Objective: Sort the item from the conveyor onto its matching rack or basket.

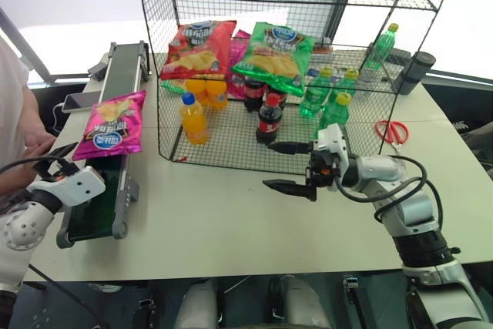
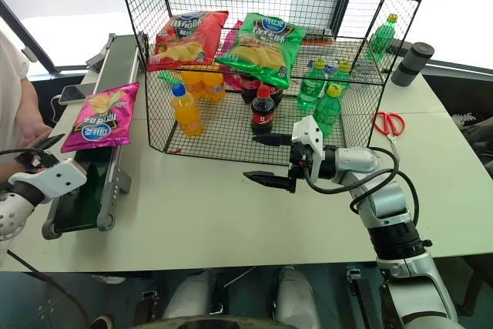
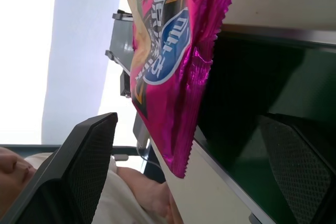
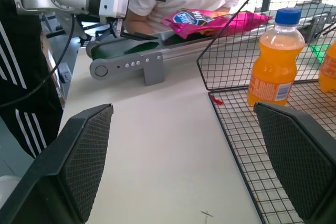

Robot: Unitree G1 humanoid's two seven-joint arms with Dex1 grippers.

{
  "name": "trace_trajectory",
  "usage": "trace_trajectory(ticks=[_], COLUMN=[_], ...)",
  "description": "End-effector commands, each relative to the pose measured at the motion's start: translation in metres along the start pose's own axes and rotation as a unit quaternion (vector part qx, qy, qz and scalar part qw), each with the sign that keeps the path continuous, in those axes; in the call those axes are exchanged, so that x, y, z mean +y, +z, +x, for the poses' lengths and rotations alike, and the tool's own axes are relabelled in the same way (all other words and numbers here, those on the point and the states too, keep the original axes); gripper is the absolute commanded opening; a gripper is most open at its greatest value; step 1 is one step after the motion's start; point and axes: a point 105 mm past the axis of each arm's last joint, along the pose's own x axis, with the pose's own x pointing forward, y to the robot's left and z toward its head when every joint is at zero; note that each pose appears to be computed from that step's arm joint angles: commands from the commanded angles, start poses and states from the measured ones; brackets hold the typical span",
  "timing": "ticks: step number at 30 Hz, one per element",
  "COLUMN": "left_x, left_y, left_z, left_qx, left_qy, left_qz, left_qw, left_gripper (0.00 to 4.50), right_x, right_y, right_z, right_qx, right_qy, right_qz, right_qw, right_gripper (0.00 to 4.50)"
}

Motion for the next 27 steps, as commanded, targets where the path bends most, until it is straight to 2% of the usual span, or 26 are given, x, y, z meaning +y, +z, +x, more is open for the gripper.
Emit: trace_trajectory(ticks=[1,17,20,23,27], left_x=[0.011,0.006,0.004,0.004,0.007], left_y=[0.002,0.009,0.012,0.013,0.014], left_z=[0.001,0.008,0.009,0.01,0.011], left_qx=[-0.008,-0.024,-0.028,-0.031,-0.032], left_qy=[0.014,0.005,0.001,0.002,0.007], left_qz=[0.013,0.005,0.004,0.003,0.008], left_qw=[1.0,1.0,1.0,1.0,0.999], left_gripper=[4.5,4.5,3.66,2.2,0.03], right_x=[0.001,0.002,0.001,0.0,-0.001], right_y=[0.012,0.01,0.009,0.009,0.007], right_z=[-0.002,0.0,0.001,0.001,0.001], right_qx=[-0.009,-0.002,0.0,0.001,0.005], right_qy=[-0.002,-0.005,-0.008,-0.011,-0.016], right_qz=[-0.032,-0.037,-0.041,-0.044,-0.049], right_qw=[0.999,0.999,0.999,0.999,0.999], right_gripper=[4.47,4.47,4.5,4.5,4.5])
